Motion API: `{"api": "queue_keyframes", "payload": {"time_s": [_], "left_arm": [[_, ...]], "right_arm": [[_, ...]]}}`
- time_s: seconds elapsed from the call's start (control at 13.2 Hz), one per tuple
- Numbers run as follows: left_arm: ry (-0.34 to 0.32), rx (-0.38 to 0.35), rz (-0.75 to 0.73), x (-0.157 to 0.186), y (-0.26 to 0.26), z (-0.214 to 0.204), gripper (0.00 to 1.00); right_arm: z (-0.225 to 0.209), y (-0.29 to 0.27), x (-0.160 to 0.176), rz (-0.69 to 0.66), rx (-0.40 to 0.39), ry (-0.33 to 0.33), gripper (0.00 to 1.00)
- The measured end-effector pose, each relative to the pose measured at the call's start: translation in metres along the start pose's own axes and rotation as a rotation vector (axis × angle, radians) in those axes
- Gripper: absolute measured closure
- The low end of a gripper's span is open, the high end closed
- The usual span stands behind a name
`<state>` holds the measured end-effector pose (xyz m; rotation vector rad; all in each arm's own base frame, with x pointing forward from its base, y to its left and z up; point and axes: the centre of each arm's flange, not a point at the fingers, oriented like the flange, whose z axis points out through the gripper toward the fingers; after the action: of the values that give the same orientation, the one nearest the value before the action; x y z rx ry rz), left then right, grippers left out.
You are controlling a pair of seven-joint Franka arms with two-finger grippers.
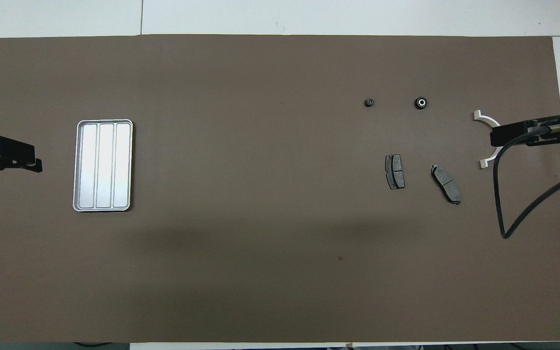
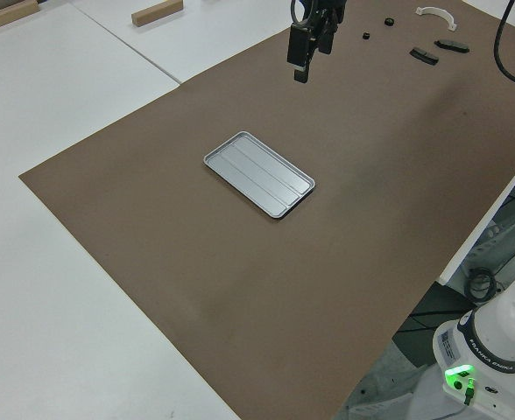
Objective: Pick bearing gear from pile to tray
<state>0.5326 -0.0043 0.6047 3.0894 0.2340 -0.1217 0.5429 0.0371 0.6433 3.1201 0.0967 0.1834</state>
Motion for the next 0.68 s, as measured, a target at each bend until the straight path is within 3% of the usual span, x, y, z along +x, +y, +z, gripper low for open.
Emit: {"api": "queue_keyframes", "payload": {"time_s": [0.38, 0.68], "left_arm": [[0.0, 0.0, 0.0, 0.0, 0.0, 0.0, 0.0], [0.0, 0.0, 0.0, 0.0, 0.0, 0.0, 0.0]], "right_arm": [[0.075, -0.014, 0.021, 0.024, 0.008, -0.019, 0.0], [0.17, -0.033, 0.056, 0.053, 0.021, -0.051, 0.0]]}}
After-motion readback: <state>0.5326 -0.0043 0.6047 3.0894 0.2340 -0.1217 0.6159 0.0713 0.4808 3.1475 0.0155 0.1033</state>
